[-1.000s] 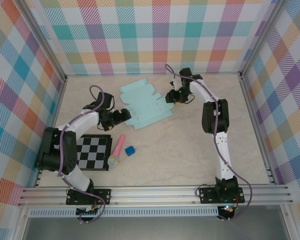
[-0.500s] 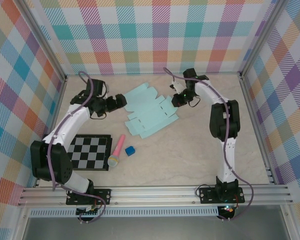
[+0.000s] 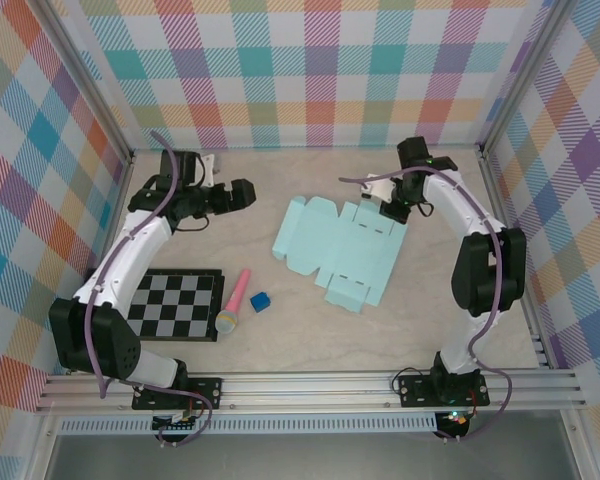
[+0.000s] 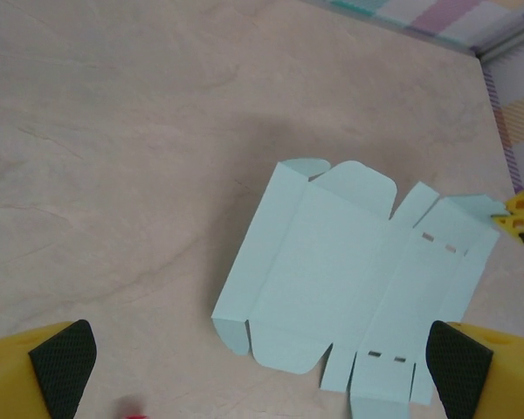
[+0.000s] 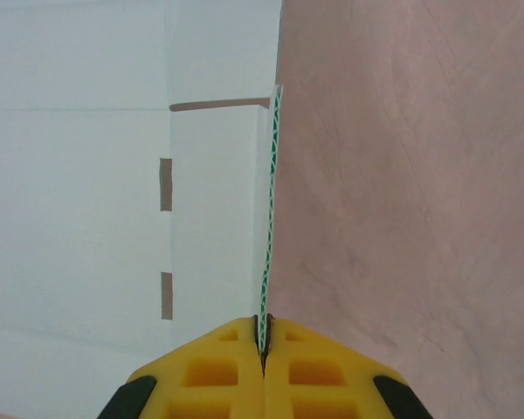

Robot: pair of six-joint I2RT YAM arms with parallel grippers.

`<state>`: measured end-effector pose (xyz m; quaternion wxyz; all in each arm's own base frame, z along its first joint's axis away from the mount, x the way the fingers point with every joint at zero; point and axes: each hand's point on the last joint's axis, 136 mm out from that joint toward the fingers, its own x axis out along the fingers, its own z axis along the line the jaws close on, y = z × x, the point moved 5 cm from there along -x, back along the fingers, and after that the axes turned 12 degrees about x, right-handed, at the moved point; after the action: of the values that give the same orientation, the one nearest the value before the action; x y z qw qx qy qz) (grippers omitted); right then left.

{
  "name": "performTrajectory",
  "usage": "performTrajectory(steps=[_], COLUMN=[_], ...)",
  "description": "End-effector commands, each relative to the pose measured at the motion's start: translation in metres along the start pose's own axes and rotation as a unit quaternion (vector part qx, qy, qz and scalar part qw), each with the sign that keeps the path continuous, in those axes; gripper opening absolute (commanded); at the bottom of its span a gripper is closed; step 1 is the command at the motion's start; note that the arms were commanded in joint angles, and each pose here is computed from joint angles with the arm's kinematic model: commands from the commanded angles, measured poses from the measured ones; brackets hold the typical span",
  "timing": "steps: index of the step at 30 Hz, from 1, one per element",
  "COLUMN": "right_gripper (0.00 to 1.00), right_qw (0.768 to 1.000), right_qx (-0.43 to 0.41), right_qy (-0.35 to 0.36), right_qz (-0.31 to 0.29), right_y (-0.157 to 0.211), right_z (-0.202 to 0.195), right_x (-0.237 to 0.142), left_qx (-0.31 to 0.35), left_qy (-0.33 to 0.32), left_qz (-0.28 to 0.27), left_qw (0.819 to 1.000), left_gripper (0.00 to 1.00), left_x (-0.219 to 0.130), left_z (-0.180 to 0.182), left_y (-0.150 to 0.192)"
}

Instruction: Fold the paper box

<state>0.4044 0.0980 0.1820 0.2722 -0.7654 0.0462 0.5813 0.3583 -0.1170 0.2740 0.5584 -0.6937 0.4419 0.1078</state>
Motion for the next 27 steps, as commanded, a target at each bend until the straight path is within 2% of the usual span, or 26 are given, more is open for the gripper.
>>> performTrajectory(steps=[1, 5, 8, 10, 15, 16, 18, 19, 21, 23, 25, 26, 27], right_gripper=[0.0, 0.02, 0.15, 0.34, 0.43, 0.48, 0.49, 0.49, 0.5, 0.51, 0.53, 0.53, 0.53], right_qw=[0.993, 0.986, 0.987, 0.992, 0.992, 0.988, 0.973, 0.958, 0.911, 0.832, 0.702, 0.654, 0.633], right_qx=[-0.112, -0.152, -0.138, -0.081, 0.064, 0.106, 0.199, 0.259, 0.392, 0.543, 0.71, 0.754, 0.77], right_qy=[0.021, 0.025, 0.015, 0.024, 0.053, 0.064, 0.059, 0.047, 0.046, 0.044, 0.018, -0.027, -0.065], right_qz=[-0.028, -0.066, -0.084, -0.096, -0.096, -0.097, -0.104, -0.112, -0.117, -0.101, -0.052, -0.048, -0.059], right_y=[-0.004, -0.01, -0.012, -0.018, -0.022, -0.021, -0.016, -0.011, 0.006, 0.033, 0.075, 0.086, 0.093], right_z=[-0.002, -0.003, -0.004, -0.013, -0.027, -0.03, -0.031, -0.03, -0.035, -0.041, -0.037, -0.029, -0.019], right_x=[-0.018, -0.008, 0.015, 0.024, 0.007, -0.002, -0.018, -0.025, -0.033, -0.037, -0.032, -0.025, -0.017], left_qx=[0.051, 0.082, 0.097, 0.106, 0.095, 0.086, 0.063, 0.047, 0.021, 0.004, -0.009, -0.013, -0.014], left_qy=[0.083, 0.113, 0.114, 0.108, 0.077, 0.071, 0.068, 0.062, 0.047, 0.034, 0.027, 0.028, 0.027], left_qz=[-0.007, 0.0, 0.021, 0.042, 0.08, 0.084, 0.096, 0.107, 0.132, 0.158, 0.183, 0.193, 0.202], left_qw=[0.995, 0.99, 0.989, 0.988, 0.989, 0.99, 0.991, 0.991, 0.99, 0.987, 0.983, 0.981, 0.979], left_gripper=[1.0, 1.0, 1.0, 1.0, 1.0, 1.0, 1.0, 1.0, 0.98, 0.98, 0.98, 0.98, 0.98], left_x=[0.019, 0.046, 0.075, 0.095, 0.128, 0.133, 0.143, 0.149, 0.158, 0.165, 0.169, 0.17, 0.17], left_z=[-0.023, -0.043, -0.054, -0.059, -0.053, -0.05, -0.046, -0.043, -0.037, -0.033, -0.032, -0.032, -0.032], left_y=[-0.003, -0.003, -0.002, 0.0, 0.0, 0.002, 0.008, 0.014, 0.026, 0.04, 0.054, 0.06, 0.066])
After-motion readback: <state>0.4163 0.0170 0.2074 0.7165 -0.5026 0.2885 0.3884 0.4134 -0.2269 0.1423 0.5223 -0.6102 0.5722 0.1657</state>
